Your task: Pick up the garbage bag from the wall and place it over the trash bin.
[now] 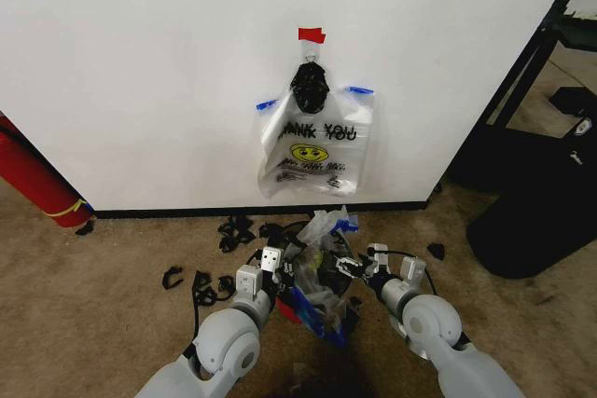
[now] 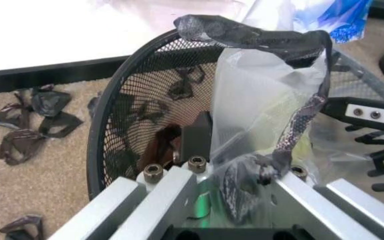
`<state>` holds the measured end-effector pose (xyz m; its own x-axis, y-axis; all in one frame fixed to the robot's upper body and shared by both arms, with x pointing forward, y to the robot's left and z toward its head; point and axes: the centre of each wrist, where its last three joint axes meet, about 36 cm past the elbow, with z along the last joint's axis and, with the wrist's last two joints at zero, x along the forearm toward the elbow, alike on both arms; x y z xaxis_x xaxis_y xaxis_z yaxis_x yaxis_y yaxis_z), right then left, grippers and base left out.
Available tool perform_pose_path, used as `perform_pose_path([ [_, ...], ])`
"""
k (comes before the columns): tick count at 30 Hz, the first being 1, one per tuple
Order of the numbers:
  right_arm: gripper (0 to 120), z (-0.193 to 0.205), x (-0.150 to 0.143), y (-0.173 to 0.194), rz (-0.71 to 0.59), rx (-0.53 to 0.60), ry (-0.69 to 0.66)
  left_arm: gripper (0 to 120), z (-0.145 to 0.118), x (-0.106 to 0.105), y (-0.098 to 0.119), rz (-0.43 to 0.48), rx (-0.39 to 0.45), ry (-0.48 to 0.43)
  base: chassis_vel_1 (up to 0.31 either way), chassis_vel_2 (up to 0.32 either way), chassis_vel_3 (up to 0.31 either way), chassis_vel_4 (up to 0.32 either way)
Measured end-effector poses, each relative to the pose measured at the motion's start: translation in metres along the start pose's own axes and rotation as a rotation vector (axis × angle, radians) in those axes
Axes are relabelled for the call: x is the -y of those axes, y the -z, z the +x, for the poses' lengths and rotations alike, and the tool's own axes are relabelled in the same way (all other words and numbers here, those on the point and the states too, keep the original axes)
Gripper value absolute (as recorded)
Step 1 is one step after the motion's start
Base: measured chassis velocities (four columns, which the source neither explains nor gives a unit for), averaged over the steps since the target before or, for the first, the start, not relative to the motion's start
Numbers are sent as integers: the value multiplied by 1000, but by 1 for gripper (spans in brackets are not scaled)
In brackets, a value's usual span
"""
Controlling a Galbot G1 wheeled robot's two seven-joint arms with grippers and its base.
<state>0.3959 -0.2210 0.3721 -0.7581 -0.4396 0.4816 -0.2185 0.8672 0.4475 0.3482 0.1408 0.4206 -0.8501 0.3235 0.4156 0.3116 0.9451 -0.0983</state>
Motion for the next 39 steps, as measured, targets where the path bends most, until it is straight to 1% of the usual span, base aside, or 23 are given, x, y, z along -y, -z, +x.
perform_pose_path([
  [4, 62, 6, -3, 3, 7, -17, 18, 0, 2, 0, -3, -5, 6, 10, 0, 0, 0, 0],
  [9, 61, 22, -6, 9, 13, -7, 40, 0, 4, 2, -5, -7, 8, 12, 0, 0, 0, 0],
  [10, 63, 25, -6, 10, 15, -8, 47, 0, 4, 2, -5, -7, 8, 12, 0, 0, 0, 0],
  [11, 68, 27, -5, 11, 17, -11, 49, 0, 4, 3, -6, -8, 8, 13, 0, 0, 0, 0],
  [12, 71, 29, -5, 11, 20, -14, 49, 0, 5, 3, -6, -9, 8, 14, 0, 0, 0, 0],
  [13, 71, 29, -5, 11, 20, -14, 49, 0, 5, 3, -6, -9, 8, 14, 0, 0, 0, 0],
  [18, 91, 29, -3, 11, 22, -43, 45, 0, 6, 5, -8, -12, 7, 16, 0, 0, 0, 0],
  [21, 94, 27, -3, 10, 22, -54, 45, 0, 7, 5, -9, -13, 8, 16, 0, 0, 0, 0],
  [23, 91, 26, -3, 9, 21, -63, 46, 0, 7, 6, -8, -13, 8, 16, 0, 0, 0, 0],
  [24, 89, 25, -3, 9, 20, -70, 48, 0, 7, 6, -8, -14, 8, 16, 0, 0, 0, 0],
  [27, 74, 24, -3, 11, 19, -92, 51, 0, 8, 5, -10, -16, 5, 19, 0, 0, 0, 0],
  [28, 74, 24, -3, 11, 19, -92, 51, 0, 8, 5, -10, -16, 5, 19, 0, 0, 0, 0],
  [29, 71, 23, -2, 12, 18, -95, 47, 0, 9, 5, -11, -16, 4, 20, 0, 0, 0, 0],
  [33, 53, 20, 2, 11, 14, -97, 28, 0, 9, 5, -13, -17, 4, 23, 0, 0, 0, 0],
  [34, 53, 20, 2, 11, 14, -97, 28, 0, 9, 5, -13, -17, 4, 23, 0, 0, 0, 0],
  [39, 32, 22, 2, 9, 10, -90, 21, 0, 10, 5, -14, -21, 5, 25, 0, 0, 0, 0],
])
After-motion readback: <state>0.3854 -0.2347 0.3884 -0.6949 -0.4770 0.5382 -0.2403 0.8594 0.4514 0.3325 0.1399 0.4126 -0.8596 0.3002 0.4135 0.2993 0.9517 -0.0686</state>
